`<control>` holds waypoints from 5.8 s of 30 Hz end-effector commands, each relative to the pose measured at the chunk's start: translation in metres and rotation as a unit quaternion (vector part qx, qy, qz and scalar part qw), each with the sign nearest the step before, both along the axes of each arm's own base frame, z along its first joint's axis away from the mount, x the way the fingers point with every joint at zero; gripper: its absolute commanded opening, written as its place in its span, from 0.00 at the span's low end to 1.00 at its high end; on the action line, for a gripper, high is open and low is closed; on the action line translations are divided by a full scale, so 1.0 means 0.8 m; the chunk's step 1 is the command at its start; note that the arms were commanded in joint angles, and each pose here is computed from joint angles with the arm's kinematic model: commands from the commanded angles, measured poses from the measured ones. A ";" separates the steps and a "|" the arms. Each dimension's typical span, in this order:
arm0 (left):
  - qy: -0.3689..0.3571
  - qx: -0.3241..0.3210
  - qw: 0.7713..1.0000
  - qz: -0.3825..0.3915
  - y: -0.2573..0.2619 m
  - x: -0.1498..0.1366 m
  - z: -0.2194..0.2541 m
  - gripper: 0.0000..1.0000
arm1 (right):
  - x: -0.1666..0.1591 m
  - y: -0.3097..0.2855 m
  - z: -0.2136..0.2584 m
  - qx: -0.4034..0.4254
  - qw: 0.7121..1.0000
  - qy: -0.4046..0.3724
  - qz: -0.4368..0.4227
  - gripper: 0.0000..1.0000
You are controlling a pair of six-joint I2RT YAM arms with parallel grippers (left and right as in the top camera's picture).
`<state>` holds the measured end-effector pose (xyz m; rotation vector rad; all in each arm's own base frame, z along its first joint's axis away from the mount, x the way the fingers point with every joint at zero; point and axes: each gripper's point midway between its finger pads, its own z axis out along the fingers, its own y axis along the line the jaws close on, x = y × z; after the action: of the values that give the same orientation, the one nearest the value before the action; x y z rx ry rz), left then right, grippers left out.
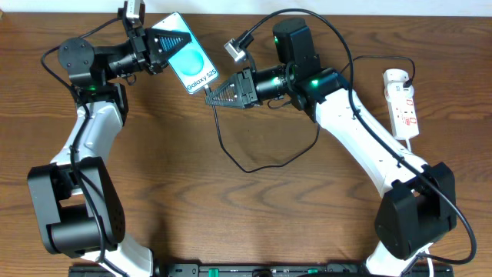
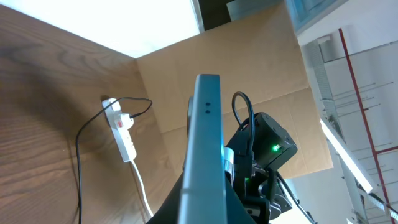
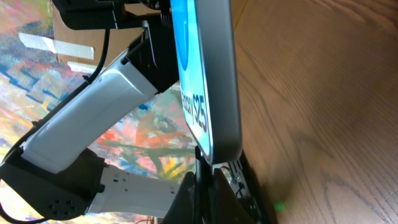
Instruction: Plug charger to phone and switch on socket
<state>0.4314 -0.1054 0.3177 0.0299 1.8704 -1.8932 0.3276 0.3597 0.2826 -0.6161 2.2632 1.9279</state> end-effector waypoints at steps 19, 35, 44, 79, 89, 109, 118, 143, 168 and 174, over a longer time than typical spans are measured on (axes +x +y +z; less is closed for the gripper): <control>-0.019 0.028 0.996 -0.077 -0.028 -0.030 -0.001 0.07 | 0.023 -0.027 0.006 -0.003 0.999 -0.046 -0.029 0.01; -0.019 0.028 0.997 -0.077 -0.028 -0.030 -0.001 0.07 | 0.017 -0.016 0.007 -0.001 0.998 -0.057 -0.022 0.01; -0.018 0.028 0.997 -0.077 -0.028 -0.030 -0.001 0.07 | 0.008 -0.005 0.006 -0.004 0.998 -0.059 -0.014 0.01; -0.018 0.028 0.997 -0.077 -0.028 -0.030 -0.001 0.07 | -0.002 0.004 0.005 -0.004 0.998 -0.057 -0.003 0.01; -0.016 0.027 0.997 -0.073 -0.024 -0.029 -0.002 0.07 | -0.006 0.002 -0.001 -0.012 0.998 -0.053 0.001 0.01; -0.017 0.020 0.998 -0.054 -0.021 -0.021 0.002 0.07 | -0.006 0.002 -0.001 -0.011 0.999 -0.053 0.002 0.01; -0.018 0.011 0.999 -0.033 -0.018 -0.012 0.006 0.07 | 0.001 0.000 0.003 -0.008 0.998 -0.057 -0.008 0.01; -0.017 0.010 0.999 -0.025 -0.013 -0.009 0.006 0.07 | 0.002 -0.002 0.014 0.010 0.999 -0.053 -0.001 0.01; -0.012 0.004 1.000 -0.016 -0.012 -0.006 0.008 0.07 | -0.002 0.005 0.012 0.005 0.998 -0.055 -0.001 0.01; -0.012 0.002 1.000 -0.011 -0.011 -0.003 0.009 0.07 | -0.002 0.006 0.012 0.005 0.998 -0.055 0.000 0.01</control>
<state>0.4334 -0.1106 0.3187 0.0150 1.8627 -1.9009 0.3255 0.3624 0.2795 -0.6889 2.2220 1.8806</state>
